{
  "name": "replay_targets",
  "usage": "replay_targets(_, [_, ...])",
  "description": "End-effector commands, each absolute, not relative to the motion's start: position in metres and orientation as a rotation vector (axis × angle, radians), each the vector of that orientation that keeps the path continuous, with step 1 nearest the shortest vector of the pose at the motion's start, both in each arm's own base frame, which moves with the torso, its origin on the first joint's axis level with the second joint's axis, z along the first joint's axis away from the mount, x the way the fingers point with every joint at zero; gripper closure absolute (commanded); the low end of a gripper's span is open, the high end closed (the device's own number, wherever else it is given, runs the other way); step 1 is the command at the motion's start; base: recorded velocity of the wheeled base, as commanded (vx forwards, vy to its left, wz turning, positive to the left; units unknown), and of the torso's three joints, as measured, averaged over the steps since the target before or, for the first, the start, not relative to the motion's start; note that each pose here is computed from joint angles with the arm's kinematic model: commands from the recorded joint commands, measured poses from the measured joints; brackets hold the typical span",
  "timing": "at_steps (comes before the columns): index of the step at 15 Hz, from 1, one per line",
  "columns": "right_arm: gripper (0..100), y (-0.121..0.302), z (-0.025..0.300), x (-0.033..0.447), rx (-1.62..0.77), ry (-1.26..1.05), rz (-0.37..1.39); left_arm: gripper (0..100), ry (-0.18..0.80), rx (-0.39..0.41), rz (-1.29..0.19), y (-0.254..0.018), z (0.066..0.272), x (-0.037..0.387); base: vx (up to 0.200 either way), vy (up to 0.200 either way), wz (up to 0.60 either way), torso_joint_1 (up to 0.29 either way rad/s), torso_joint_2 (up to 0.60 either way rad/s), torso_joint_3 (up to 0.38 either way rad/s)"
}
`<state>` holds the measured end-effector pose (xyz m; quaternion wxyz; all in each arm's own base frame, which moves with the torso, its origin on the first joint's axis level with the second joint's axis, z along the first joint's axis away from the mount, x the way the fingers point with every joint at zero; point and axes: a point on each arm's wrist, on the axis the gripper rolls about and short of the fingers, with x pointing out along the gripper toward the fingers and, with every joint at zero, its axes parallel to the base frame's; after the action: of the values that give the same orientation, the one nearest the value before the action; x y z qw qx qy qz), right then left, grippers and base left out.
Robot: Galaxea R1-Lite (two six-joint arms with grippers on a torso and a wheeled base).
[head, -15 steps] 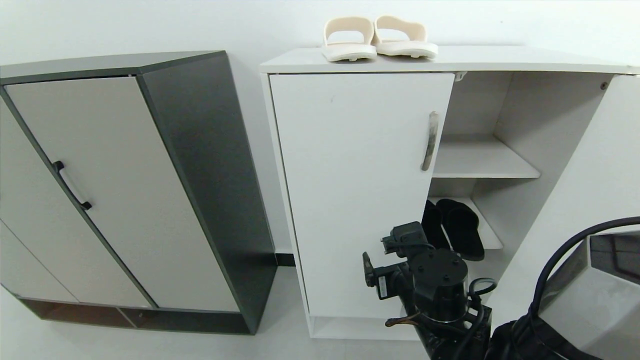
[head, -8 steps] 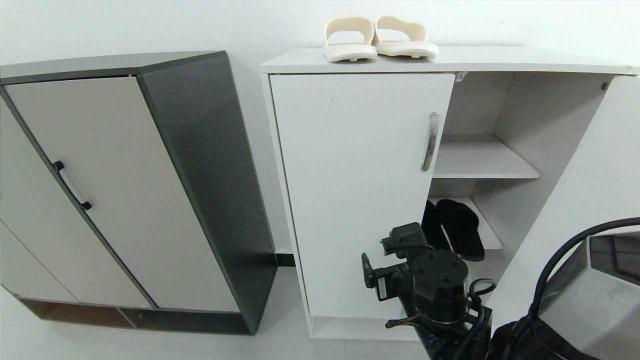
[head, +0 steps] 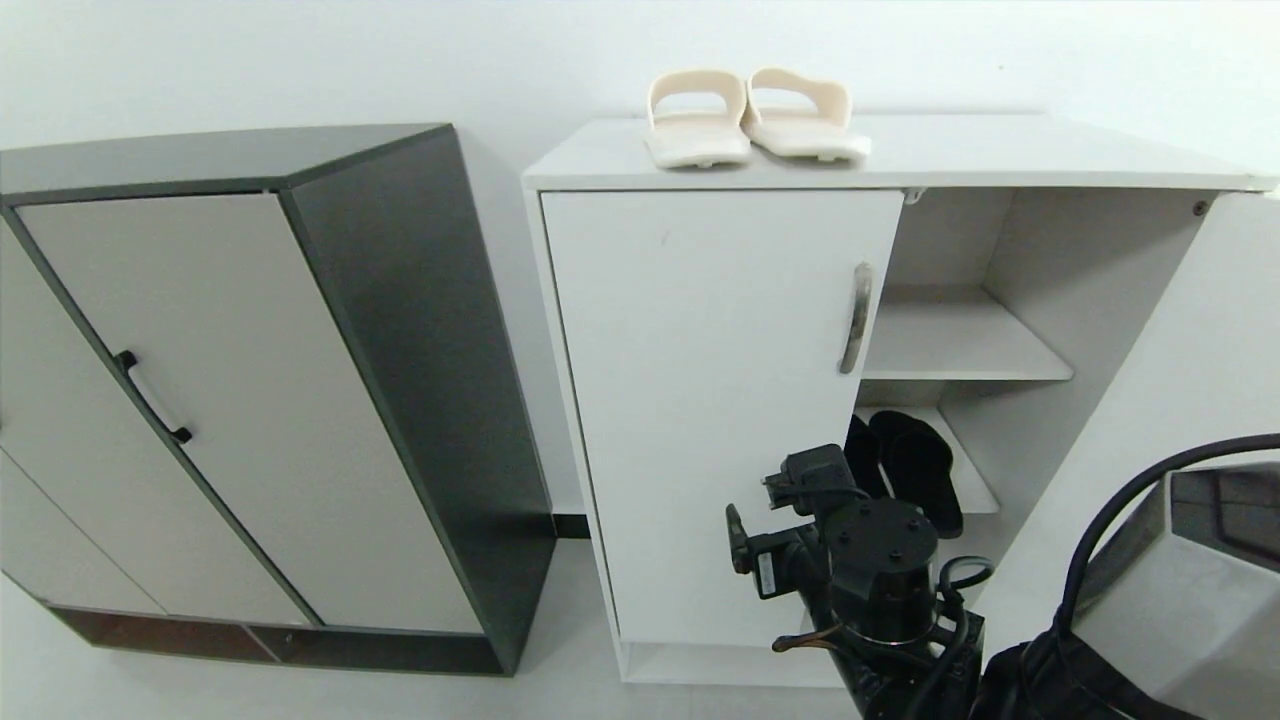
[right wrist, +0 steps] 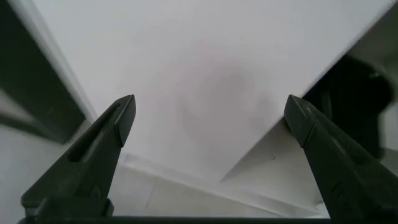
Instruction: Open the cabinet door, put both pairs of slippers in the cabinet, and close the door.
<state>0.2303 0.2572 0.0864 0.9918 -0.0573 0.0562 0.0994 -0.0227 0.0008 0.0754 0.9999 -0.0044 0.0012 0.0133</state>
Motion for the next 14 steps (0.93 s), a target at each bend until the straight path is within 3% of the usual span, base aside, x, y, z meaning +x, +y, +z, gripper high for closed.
replay_targets(1, [0,0.2573,0.0844,0.2309,-0.120,0.117,0.198,100,0.003,-0.009,0.028,0.0008,0.0754,-0.0227,0.000,0.000,0.00,0.032,-0.53,-0.354])
replay_targets(14, [0,0.2563,0.0835,0.2301,-0.118,0.114,0.196,100,0.003,-0.014,0.028,0.0008,0.0754,-0.0227,0.000,0.000,0.00,0.145,-0.47,-0.325])
